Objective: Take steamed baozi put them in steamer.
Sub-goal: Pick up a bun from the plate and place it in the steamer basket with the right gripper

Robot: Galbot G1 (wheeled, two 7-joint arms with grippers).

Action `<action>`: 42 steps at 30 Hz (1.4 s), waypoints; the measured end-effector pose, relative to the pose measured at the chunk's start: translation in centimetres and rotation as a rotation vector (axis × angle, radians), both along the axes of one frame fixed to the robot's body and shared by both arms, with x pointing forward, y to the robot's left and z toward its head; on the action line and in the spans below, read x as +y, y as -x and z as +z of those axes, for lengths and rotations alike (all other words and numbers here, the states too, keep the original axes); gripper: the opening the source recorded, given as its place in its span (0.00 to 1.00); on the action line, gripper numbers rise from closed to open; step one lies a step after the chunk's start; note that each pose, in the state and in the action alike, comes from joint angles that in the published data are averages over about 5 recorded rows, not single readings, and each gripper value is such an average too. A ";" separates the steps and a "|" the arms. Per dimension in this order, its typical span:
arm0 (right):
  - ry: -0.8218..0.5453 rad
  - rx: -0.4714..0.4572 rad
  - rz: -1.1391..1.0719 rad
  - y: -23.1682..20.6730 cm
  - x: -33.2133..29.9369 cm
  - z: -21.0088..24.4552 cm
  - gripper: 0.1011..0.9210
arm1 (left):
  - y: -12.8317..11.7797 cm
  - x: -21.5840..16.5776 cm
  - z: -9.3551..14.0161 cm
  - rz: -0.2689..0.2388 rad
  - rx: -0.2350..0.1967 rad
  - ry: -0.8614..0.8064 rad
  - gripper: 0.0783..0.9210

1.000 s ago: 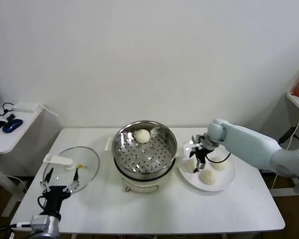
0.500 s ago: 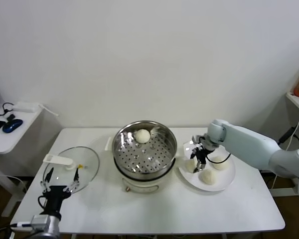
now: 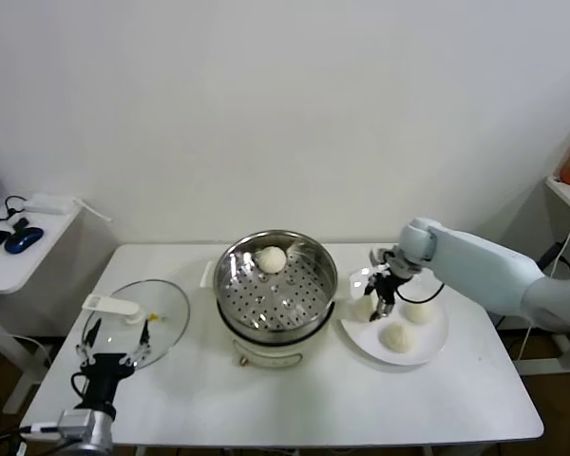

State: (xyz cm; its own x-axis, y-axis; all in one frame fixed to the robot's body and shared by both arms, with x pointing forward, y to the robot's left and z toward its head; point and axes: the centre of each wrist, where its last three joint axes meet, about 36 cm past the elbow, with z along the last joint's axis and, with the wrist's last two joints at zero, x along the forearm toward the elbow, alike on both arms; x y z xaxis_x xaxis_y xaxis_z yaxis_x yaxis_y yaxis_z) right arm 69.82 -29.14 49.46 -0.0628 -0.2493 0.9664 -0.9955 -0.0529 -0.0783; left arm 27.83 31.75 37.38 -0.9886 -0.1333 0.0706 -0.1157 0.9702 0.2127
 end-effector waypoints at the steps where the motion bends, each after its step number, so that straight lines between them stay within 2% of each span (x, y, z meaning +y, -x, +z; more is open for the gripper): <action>1: -0.006 -0.005 -0.003 -0.1 -0.1 0.8 0.70 | 0.0 0.0 0.1 0.000 -0.001 0.000 0.88; 14: -0.136 -0.093 -0.011 -0.7 1.8 13.9 0.72 | -0.5 -0.5 0.7 -0.010 -0.018 0.008 0.88; 21: -0.198 -0.107 0.013 -0.3 5.4 18.0 0.72 | -0.6 -0.9 0.7 -0.016 -0.022 0.013 0.88; 30: -0.220 -0.092 0.091 -0.2 13.2 18.9 0.73 | -0.2 -1.1 1.0 -0.025 -0.028 0.013 0.88; 42: -0.197 -0.035 0.183 -0.3 23.0 14.6 0.76 | -0.3 -1.1 1.3 -0.023 -0.037 0.014 0.88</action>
